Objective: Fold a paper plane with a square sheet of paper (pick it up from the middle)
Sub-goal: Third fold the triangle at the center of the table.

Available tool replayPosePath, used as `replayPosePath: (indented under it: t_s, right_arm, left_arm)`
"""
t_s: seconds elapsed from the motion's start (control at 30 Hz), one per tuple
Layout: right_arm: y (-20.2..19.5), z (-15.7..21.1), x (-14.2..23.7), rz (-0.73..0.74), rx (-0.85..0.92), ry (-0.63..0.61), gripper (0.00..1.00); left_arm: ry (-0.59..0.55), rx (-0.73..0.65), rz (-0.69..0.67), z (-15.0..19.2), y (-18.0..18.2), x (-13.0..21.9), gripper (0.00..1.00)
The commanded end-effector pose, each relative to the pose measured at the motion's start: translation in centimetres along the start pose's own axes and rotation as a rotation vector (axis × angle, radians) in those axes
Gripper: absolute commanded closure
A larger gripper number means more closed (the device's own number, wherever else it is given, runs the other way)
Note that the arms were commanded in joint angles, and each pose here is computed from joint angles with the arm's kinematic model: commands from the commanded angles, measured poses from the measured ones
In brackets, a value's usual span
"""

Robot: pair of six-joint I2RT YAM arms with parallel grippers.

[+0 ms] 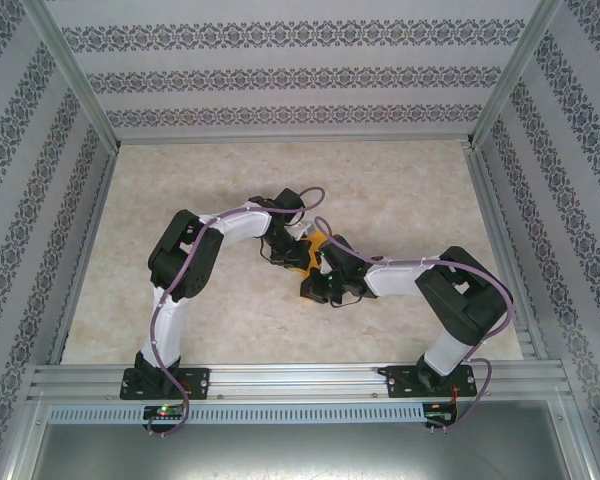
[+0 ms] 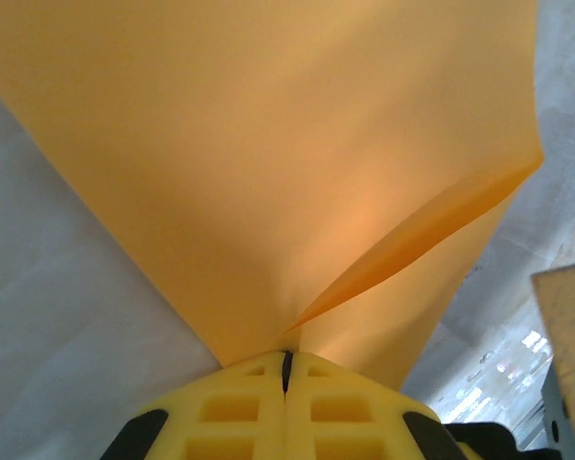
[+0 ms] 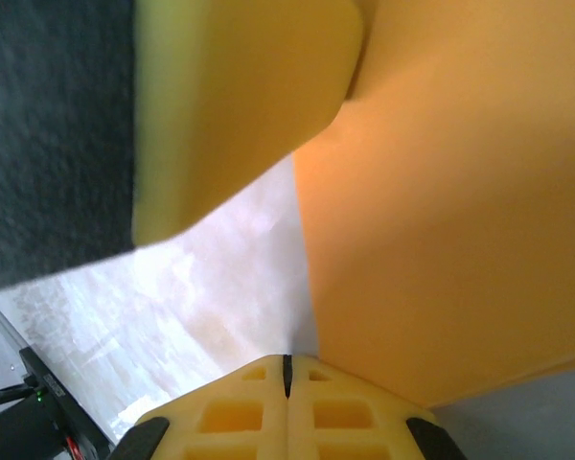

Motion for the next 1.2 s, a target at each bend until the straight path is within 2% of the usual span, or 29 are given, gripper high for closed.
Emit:
replayPosePath:
  t_s: [0.0,0.17,0.3,0.43,0.7,0.9,1.17]
  right_arm:
    - [-1.2,1.6,-0.8,0.052,-0.02,0.053,1.0]
    - [-1.4,2.4,-1.1,0.07,-0.018,0.078,1.0]
    - [0.1,2.4,-0.2,0.031,0.001,0.07,1.0]
    - [1.6,0.9,1.4,-0.042,-0.005,0.007,1.0]
    - [0.0,-3.0,2.9,-0.051,-0.06,-0.1,1.0]
    - [-0.8,-3.8,2.0,-0.03,-0.06,-0.072,1.0]
    - [-2.0,-2.6,2.2,-0.013,-0.071,-0.041,1.0]
  left_arm:
    - [0.201,0.095,-0.278,5.0,8.3,-6.2,0.97]
    - [0.204,0.095,-0.275,5.0,8.4,-6.3,0.97]
    - [0.203,0.095,-0.271,5.0,8.3,-6.3,0.97]
    - [0.204,0.092,-0.267,5.0,8.2,-6.3,0.97]
    - [0.198,0.092,-0.262,4.8,8.0,-6.2,0.97]
    - [0.198,0.089,-0.266,4.8,8.1,-6.1,0.96]
    - [0.203,0.091,-0.269,5.0,8.2,-6.2,0.97]
Point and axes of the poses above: each hand's point on the last joint's axis, 136 mm out from that joint toward the fingers, its own x axis back along the fingers, its own y axis along the line the jaws close on, z = x × y, the point moved 3 cm from there along x, back along the fingers, and after that the axes turned 3 degrees about -x, right-handed, at the moved point
